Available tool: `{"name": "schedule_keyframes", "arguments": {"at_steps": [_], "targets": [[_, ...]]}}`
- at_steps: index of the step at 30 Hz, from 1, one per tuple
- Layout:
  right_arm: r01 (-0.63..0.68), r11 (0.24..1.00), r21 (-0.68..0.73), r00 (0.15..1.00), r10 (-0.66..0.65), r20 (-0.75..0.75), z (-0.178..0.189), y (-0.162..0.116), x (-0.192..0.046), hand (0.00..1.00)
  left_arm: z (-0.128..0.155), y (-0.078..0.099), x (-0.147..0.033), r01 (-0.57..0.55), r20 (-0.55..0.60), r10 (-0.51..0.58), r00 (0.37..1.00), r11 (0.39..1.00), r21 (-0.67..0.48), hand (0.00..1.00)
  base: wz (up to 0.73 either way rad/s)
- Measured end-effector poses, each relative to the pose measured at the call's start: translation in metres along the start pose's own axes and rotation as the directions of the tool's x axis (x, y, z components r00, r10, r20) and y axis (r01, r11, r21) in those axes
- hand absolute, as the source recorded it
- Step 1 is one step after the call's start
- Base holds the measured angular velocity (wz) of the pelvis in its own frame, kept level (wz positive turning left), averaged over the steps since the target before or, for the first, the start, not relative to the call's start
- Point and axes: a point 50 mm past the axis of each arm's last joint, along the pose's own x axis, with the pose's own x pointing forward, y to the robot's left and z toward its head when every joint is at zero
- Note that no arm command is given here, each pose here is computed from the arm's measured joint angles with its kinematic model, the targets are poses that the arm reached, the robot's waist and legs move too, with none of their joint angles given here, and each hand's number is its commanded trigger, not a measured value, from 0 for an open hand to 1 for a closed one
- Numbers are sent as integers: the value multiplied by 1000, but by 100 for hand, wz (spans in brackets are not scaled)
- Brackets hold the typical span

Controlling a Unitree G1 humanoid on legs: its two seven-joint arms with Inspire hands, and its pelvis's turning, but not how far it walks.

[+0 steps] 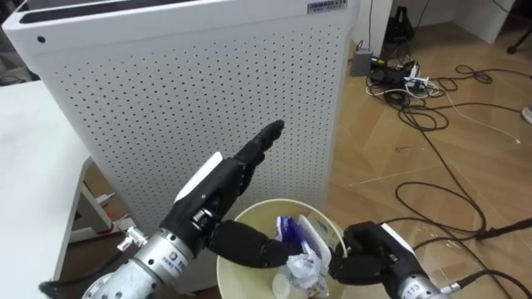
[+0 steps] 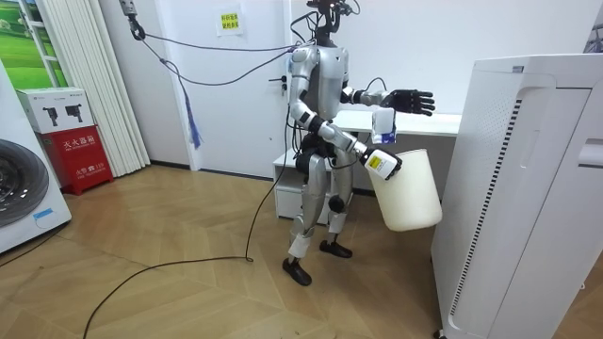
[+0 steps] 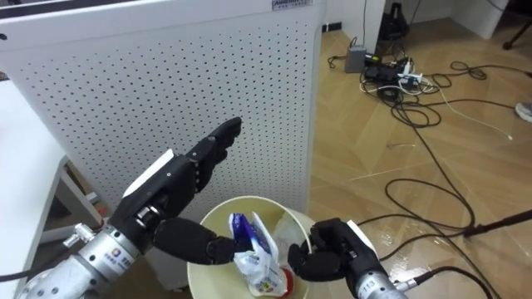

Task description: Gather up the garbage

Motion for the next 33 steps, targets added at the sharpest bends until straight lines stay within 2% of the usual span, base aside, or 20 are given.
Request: {"name": "schedule_keyframes", "arguments": {"at_steps": [13,18,20,26,33], "targets": [[-21,999,37,1000,22,-22,-10,3,-6,100,19,10,8,-110,97,106,990,994,30,0,0],[-26,999,34,999,27,-28,-12,5,-6,100,19,12,8,-128,97,121,988,990,66,0,-2],[-25,999,38,999,27,-33,-14,6,-8,100,16,12,8,-136,82,128,988,984,111,0,-4],[-26,999,35,999,27,-38,-17,5,-10,100,13,11,7,-149,55,138,989,918,369,0,1],[-49,998,34,998,50,-34,-17,7,-10,100,10,8,7,-100,27,105,994,792,602,0,0]]}}
